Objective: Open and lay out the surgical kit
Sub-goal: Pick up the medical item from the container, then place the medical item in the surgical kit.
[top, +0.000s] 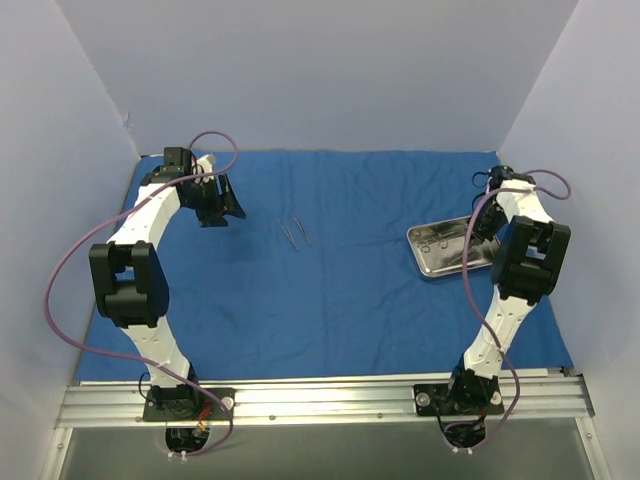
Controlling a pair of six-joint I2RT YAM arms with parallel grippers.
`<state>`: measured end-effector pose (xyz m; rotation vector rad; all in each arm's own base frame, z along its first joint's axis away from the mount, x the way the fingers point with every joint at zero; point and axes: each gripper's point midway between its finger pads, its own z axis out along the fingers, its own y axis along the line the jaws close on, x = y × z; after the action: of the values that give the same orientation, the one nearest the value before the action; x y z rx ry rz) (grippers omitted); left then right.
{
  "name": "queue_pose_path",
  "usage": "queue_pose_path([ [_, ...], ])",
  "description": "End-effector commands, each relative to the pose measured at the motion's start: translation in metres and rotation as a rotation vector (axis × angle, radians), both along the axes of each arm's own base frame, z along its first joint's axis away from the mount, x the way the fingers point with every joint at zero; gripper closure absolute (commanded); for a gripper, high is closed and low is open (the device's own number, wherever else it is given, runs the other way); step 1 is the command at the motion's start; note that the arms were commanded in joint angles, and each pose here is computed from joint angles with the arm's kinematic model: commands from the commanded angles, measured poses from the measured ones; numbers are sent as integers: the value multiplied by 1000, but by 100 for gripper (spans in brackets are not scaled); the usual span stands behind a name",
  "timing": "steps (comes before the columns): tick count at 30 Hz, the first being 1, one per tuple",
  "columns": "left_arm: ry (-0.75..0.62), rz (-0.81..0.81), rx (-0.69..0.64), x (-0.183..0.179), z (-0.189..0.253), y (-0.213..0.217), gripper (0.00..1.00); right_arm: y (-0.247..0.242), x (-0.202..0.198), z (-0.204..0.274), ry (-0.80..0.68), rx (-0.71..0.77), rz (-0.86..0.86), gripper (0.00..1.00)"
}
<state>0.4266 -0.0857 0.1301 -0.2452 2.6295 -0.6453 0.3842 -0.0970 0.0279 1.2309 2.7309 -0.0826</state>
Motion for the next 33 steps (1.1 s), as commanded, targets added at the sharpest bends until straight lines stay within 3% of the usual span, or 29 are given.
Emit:
queue_pose_path([
  [1,-185,-122,-241,5,64,-40,31,27,17,76,-200,22,84,100],
  [5,-228,-234,-423,-12,91,-82,31,93,47,135,-447,148,264,100],
  [7,-192,-272,-531,-32,98,-106,31,147,58,165,-570,284,397,100],
  [9,-250,-324,-605,-36,113,-124,31,192,64,205,-738,422,513,100],
  [10,-204,-325,-658,-50,113,-138,31,220,58,219,-784,484,579,100],
  [11,-271,-363,-685,-49,125,-147,31,236,53,238,-842,516,626,100],
  [15,-302,-451,-781,-67,147,-184,29,295,35,278,-980,673,805,100],
  [22,-372,-520,-902,-84,184,-210,19,353,-8,318,-1054,877,999,100],
  [25,-415,-533,-924,-91,198,-216,18,374,-28,321,-1016,959,1050,100],
  [33,-483,-565,-923,-103,205,-228,20,396,-57,314,-983,1002,1120,100],
])
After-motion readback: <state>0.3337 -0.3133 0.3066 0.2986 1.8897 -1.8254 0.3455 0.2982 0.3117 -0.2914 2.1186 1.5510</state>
